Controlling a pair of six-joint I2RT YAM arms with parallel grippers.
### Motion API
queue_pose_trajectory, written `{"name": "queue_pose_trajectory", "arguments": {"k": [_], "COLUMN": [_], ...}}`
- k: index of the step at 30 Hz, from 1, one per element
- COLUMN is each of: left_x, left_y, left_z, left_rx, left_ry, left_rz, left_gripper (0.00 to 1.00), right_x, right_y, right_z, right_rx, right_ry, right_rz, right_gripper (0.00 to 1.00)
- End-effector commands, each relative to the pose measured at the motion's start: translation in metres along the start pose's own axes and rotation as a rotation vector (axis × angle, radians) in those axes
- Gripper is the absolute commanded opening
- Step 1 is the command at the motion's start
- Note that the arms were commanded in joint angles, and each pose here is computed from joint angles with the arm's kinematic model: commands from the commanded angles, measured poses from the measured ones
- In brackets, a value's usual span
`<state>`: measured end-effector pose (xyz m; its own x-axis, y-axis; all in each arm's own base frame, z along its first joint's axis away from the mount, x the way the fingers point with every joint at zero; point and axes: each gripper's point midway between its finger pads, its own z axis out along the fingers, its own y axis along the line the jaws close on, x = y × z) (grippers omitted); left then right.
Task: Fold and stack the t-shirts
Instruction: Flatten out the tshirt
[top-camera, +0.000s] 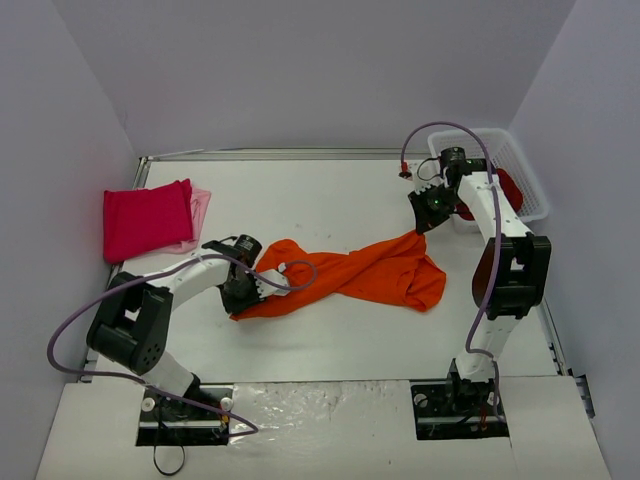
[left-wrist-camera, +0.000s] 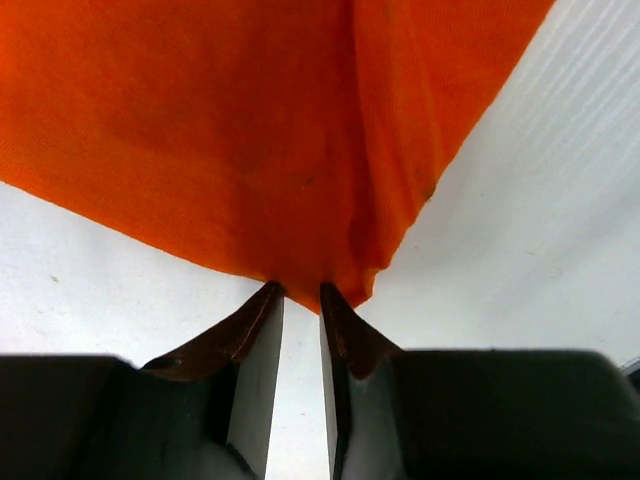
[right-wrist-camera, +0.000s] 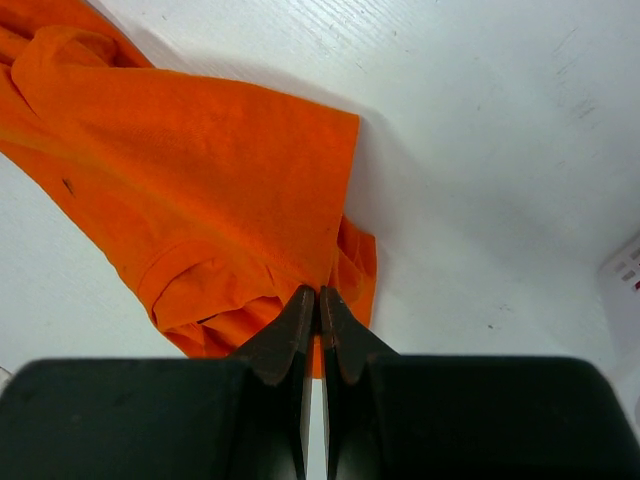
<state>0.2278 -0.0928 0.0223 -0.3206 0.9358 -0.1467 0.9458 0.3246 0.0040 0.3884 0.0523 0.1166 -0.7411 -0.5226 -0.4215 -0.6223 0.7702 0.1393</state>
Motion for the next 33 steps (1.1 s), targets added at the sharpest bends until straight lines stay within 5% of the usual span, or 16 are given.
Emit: {"name": "queue_pose_trajectory", "arguments": {"k": [1,5,12,33], "left_x": [-0.004,-0.004,-0.007,0.010], "left_y": [-0.004,-0.012,-0.018,-0.016], "left_z": [-0.018,-0.030,-0.047,-0.008], "left_rx": [0.017,0.036,0.027,0.039], "left_ry": [-0.028,-0.047,-0.090,-0.007], "left_rz": [0.006,0.009,0.012,0.013], "left_gripper": [0.20,0.36,0.47,0.49], "right_x": [0.013,0.014,0.015,0.019], "right_y": [0.000,0.000,0.001,-0.002], "right_z": [0.005,0.006,0.007,0.011], "right_rx": [-0.007,-0.006,-0.004,0.000], "right_ry": [0.045,0.045,0.045,0.057], "right_rz": [0.029,0.032,0.030,0.037], "right_gripper": [0.00,0.00,0.00,0.00]}}
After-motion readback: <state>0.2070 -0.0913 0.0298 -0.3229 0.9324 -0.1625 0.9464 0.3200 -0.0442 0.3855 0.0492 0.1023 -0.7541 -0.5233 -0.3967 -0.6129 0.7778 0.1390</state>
